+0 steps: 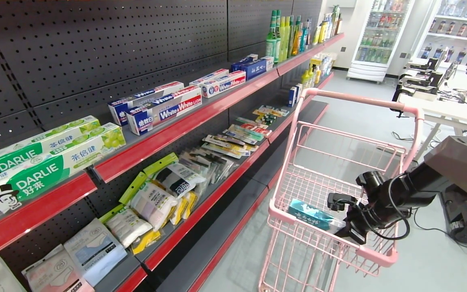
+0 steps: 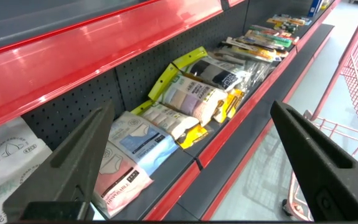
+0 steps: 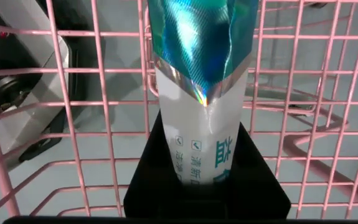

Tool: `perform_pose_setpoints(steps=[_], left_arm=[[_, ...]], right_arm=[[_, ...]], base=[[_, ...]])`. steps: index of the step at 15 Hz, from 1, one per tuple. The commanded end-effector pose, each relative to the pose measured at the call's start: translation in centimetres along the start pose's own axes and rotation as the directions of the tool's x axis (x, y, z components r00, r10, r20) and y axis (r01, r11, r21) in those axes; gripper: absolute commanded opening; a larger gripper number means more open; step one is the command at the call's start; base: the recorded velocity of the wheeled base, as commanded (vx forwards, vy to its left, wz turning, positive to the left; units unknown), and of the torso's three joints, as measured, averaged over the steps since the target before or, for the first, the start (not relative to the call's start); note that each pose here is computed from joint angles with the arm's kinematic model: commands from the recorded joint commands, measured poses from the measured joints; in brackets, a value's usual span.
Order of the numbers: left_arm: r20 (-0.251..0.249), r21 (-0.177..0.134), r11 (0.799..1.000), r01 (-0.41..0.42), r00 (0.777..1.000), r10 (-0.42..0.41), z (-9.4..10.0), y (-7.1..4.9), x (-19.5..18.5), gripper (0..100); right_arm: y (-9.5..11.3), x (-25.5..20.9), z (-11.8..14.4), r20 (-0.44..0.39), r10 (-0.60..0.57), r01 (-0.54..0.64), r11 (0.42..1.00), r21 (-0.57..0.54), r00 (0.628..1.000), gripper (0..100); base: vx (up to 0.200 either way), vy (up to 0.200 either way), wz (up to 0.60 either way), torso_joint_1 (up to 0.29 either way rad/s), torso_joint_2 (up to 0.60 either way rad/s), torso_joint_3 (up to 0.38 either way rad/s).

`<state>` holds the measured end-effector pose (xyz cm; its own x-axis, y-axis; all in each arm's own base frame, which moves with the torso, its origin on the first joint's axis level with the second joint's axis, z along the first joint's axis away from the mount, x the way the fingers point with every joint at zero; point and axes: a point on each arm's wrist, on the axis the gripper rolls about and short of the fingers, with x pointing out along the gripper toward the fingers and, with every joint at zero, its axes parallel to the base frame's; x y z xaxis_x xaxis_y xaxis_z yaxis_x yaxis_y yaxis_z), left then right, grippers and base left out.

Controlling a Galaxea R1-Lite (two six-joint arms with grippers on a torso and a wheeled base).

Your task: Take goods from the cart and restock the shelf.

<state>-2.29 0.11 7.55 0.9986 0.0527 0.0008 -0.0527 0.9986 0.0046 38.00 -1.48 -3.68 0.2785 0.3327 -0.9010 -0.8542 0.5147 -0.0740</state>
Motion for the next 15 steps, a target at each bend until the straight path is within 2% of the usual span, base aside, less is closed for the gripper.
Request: perform_pose_setpoints(steps=[1,4,8,9,10,11,14,15], left_arm=[[-0.001,0.0,1.0,-0.001,1.0,0.001,0.0,0.0,0.0,100],[-0.001,0.0,1.0,-0.001,1.0,0.001,0.0,0.0,0.0,100],[-0.001,0.002,1.0,-0.001,1.0,0.001,0.0,0.0,0.0,100],[-0.001,0.002,1.0,-0.001,1.0,0.001,0.0,0.0,0.0,100],[-0.001,0.0,1.0,-0.001,1.0,0.001,0.0,0.0,0.0,100],[-0.001,0.0,1.0,-0.001,1.0,0.001,0.0,0.0,0.0,100],[0.001,0.0,1.0,-0.001,1.0,0.001,0.0,0.0,0.0,100],[-0.001,0.002,1.0,-0.001,1.0,0.001,0.0,0.0,0.0,100]], right_arm=[[-0.3,-1.2,0.4,0.017,-0.028,0.028,1.0,-0.004,0.999,0],[-0.7,-3.7,1.4,0.067,-0.076,0.076,0.997,0.0,0.995,0],[-1.1,-8.6,2.9,0.123,-0.195,0.185,0.979,0.085,0.973,0],[-1.1,-8.6,2.9,0.123,-0.195,0.185,0.979,0.085,0.973,0],[-1.1,-11.3,3.3,0.129,-0.272,0.256,0.958,0.131,0.953,0],[-0.8,-12.4,3.9,0.135,-0.301,0.269,0.94,0.212,0.944,0],[2.3,-16.4,7.8,0.181,-0.39,0.265,0.837,0.479,0.903,0],[3.8,-18.0,9.0,0.19,-0.433,0.266,0.786,0.558,0.881,0]], base=[[0.0,0.0,0.0,0.0,0.0,0.0],[0.0,0.0,0.0,0.0,0.0,0.0],[0.0,0.0,0.0,0.0,0.0,0.0],[0.0,0.0,0.0,0.0,0.0,0.0],[0.0,0.0,0.0,0.0,0.0,0.0],[0.0,0.0,0.0,0.0,0.0,0.0],[0.0,0.0,0.0,0.0,0.0,0.0],[0.0,0.0,0.0,0.0,0.0,0.0]])
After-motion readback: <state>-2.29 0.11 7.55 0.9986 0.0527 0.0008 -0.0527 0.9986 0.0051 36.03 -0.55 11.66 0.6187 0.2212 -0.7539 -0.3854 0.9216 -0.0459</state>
